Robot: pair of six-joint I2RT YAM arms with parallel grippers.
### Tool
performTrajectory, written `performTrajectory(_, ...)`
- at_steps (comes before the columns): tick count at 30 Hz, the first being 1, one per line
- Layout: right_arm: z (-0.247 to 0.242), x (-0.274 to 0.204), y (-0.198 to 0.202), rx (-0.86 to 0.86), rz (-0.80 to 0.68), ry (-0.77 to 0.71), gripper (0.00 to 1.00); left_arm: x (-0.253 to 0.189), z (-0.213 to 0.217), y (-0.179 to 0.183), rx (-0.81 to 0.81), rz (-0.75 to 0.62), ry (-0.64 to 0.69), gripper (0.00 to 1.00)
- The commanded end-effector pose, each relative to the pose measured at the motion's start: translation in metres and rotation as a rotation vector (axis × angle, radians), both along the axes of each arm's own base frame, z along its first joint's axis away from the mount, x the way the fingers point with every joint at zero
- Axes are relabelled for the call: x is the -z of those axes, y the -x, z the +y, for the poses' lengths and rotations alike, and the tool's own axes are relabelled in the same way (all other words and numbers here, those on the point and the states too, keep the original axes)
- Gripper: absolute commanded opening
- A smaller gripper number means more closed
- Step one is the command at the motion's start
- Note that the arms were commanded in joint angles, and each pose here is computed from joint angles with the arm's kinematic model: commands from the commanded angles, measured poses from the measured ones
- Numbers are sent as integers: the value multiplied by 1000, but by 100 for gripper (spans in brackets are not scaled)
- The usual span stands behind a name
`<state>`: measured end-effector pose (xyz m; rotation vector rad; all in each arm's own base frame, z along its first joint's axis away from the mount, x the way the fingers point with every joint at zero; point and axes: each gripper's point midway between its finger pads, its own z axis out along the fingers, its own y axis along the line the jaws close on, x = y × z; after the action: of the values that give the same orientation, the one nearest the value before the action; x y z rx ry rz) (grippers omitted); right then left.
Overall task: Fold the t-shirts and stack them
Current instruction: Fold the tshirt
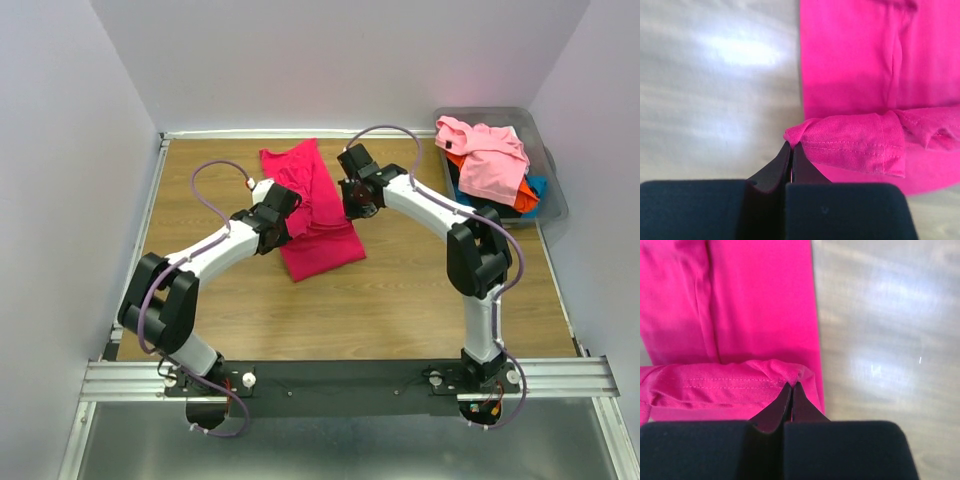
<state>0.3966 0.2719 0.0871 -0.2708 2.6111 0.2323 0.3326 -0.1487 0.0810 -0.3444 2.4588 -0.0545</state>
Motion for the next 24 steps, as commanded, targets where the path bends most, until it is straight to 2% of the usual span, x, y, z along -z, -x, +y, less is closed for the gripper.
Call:
performTrajectory(1, -3, -3, -39, 33, -120, 53, 1, -10, 21, -44, -18, -125, -142, 0)
performTrajectory(6, -6, 1, -48, 44, -146, 85, 1, -19, 16, -69, -5, -185, -136, 0)
performTrajectory(10, -10, 5, -50, 60, -152, 96, 1, -11, 12, -79, 2, -177, -143, 0)
performTrajectory(24, -8, 34, -65, 70, -145, 105, 1, 29, 21, -84, -56, -98, -140, 0)
